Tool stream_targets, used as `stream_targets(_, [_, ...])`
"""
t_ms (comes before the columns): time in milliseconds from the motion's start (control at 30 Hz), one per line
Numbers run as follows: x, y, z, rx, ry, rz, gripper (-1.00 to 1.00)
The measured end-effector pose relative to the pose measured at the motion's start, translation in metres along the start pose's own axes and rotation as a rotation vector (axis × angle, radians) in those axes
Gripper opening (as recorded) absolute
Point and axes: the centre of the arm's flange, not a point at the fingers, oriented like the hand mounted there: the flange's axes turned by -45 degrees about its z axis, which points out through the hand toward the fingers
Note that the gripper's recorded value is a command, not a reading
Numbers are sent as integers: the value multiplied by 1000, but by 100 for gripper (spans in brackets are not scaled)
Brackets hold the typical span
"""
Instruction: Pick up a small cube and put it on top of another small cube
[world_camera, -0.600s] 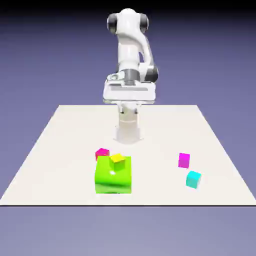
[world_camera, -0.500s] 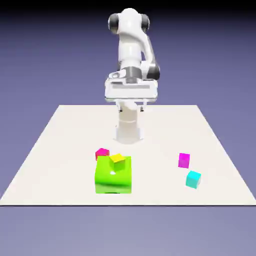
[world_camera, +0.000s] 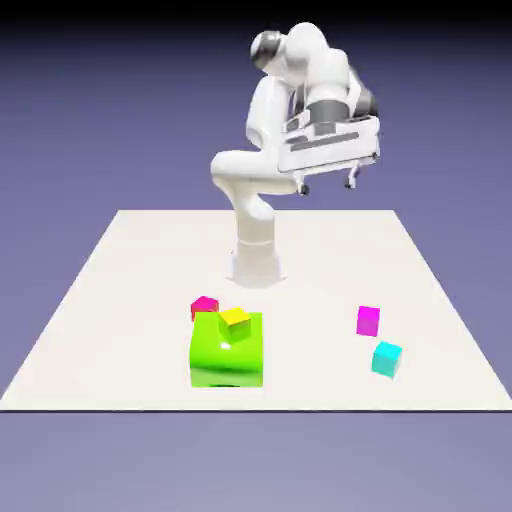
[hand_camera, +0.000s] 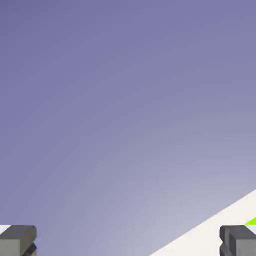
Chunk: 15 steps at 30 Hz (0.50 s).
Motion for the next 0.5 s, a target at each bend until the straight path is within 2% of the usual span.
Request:
stream_targets(233, [-69,-39,9,-116,-37,225,0])
stream_targets(500, [-161,-61,55,-323,-46,476,0])
